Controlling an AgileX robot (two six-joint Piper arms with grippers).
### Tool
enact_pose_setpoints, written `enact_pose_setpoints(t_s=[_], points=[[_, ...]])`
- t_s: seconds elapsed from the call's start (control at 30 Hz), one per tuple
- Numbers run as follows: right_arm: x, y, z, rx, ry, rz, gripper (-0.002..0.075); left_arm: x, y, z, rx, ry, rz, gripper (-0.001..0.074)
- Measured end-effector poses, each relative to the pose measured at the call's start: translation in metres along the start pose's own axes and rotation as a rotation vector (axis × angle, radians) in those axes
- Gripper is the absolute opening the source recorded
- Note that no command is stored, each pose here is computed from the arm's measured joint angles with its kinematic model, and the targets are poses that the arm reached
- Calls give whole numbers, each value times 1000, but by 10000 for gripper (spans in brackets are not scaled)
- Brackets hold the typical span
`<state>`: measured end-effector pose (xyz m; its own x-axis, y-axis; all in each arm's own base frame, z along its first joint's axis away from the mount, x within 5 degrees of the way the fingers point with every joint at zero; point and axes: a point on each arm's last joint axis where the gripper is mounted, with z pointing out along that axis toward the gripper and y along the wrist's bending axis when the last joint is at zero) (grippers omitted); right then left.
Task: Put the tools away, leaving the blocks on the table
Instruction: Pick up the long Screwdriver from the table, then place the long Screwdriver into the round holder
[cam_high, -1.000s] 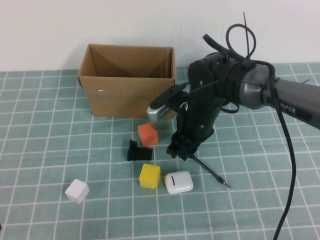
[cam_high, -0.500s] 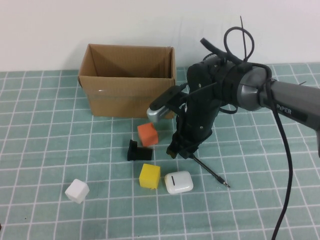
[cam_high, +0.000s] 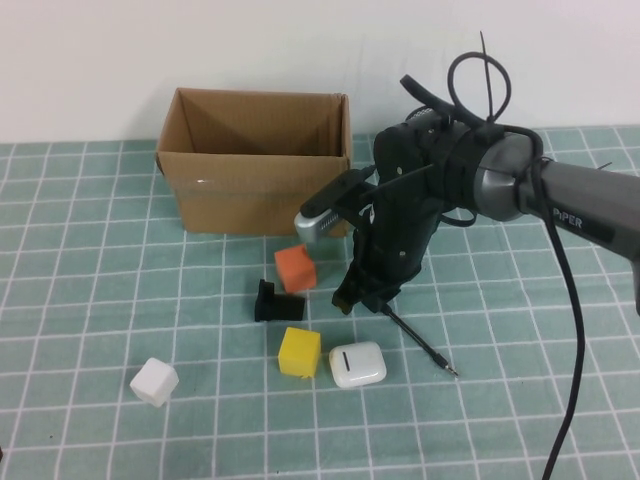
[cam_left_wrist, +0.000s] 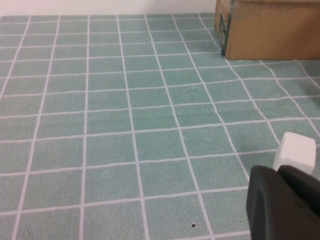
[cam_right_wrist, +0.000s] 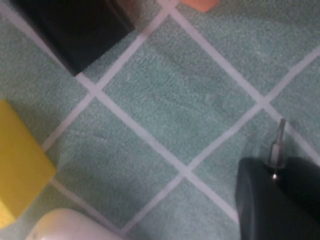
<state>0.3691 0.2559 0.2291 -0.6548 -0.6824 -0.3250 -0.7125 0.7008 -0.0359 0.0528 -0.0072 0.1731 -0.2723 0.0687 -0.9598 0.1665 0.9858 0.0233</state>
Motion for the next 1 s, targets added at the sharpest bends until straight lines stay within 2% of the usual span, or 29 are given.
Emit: enact_pose_setpoints(t_s=[0.2,0.3,0.5,0.6,0.73,1.0], points=[[1,-9,-81,111,-153,43,-6,0,0,0,0,0,0,-3],[12,-25,-126,165,-239,112,-6,0,0,0,0,0,0,-3],[52,-66,-176,198,-400,282,-6,0,0,0,0,0,0,-4],[73,-78,-185,244,-543,332,-6,0,0,0,0,0,0,-4],[85,-77,-192,318,-819,334,-6,0,0,0,0,0,0,-3],[95,-81,-165,407,-1250,392,-6,0,0,0,0,0,0,-3]])
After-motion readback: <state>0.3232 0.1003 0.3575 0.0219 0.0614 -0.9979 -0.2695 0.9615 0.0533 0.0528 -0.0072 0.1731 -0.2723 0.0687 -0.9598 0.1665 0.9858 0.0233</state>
